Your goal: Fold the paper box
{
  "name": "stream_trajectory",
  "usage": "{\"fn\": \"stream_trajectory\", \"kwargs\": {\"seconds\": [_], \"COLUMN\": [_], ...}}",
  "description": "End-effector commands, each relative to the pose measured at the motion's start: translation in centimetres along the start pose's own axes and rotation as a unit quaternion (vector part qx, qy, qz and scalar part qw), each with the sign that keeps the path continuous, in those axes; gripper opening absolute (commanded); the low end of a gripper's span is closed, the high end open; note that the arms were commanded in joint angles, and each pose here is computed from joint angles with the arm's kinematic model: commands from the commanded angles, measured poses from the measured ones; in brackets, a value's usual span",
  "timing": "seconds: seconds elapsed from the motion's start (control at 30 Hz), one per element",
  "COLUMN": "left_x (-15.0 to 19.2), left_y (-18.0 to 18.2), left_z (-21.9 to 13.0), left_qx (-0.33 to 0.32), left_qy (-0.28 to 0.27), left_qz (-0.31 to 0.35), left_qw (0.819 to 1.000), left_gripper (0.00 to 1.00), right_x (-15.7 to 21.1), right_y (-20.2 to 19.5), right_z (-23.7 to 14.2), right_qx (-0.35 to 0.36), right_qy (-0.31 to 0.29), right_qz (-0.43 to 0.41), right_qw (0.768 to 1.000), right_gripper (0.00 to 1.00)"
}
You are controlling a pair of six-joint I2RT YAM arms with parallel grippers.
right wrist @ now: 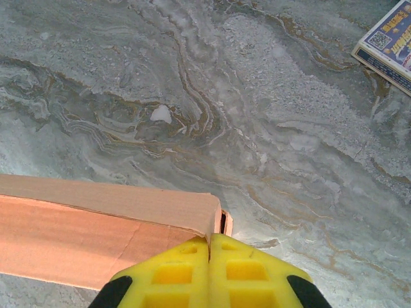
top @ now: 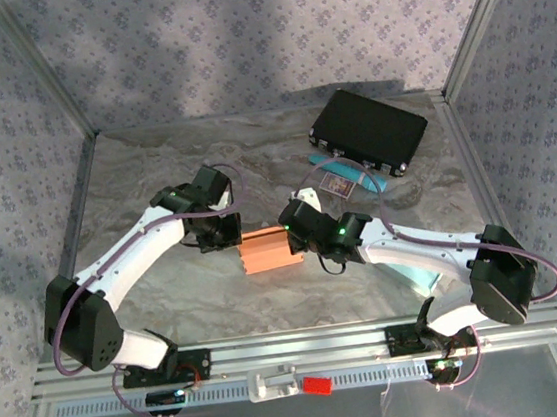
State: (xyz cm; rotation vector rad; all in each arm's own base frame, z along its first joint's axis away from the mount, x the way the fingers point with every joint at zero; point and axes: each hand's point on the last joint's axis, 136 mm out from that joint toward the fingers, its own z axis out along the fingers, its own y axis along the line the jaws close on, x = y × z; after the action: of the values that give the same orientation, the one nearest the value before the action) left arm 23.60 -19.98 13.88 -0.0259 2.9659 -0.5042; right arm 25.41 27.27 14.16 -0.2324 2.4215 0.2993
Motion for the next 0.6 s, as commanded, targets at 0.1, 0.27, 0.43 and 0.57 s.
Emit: {"fn": "stream_trajectory", "kwargs": {"seconds": [0.1, 0.27, 0.43, 0.57], "left_x": [0.4, 0.7, 1.3, 1.7], "left_y": [-0.2, 0.1, 0.5, 0.4], "left_z": [0.8, 1.2, 1.4, 1.7], "left_qx": [0.016, 0.013, 0.018, 0.019], "left_qy": [-0.012, -0.045, -0.08, -0.101], "left_qz": [0.014, 0.043, 0.057, 0.079], "left_qw": [1.0, 0.998, 0.995, 0.992], "left_gripper": [0.03, 0.02, 0.02, 0.02], "right_x": [0.9, 1.1, 1.4, 1.9], "right_y": [-0.1, -0.2, -0.3, -0.4], "right_z": [0.3, 0.3, 0.2, 0.0], "right_qx": [0.009, 0.008, 0.008, 0.006], "right_qy": [0.014, 0.01, 0.008, 0.012], "right_qz": [-0.001, -0.005, -0.012, -0.016], "right_qw": [1.0, 1.0, 1.0, 1.0], "right_gripper": [0.0, 0.0, 0.0, 0.0]}}
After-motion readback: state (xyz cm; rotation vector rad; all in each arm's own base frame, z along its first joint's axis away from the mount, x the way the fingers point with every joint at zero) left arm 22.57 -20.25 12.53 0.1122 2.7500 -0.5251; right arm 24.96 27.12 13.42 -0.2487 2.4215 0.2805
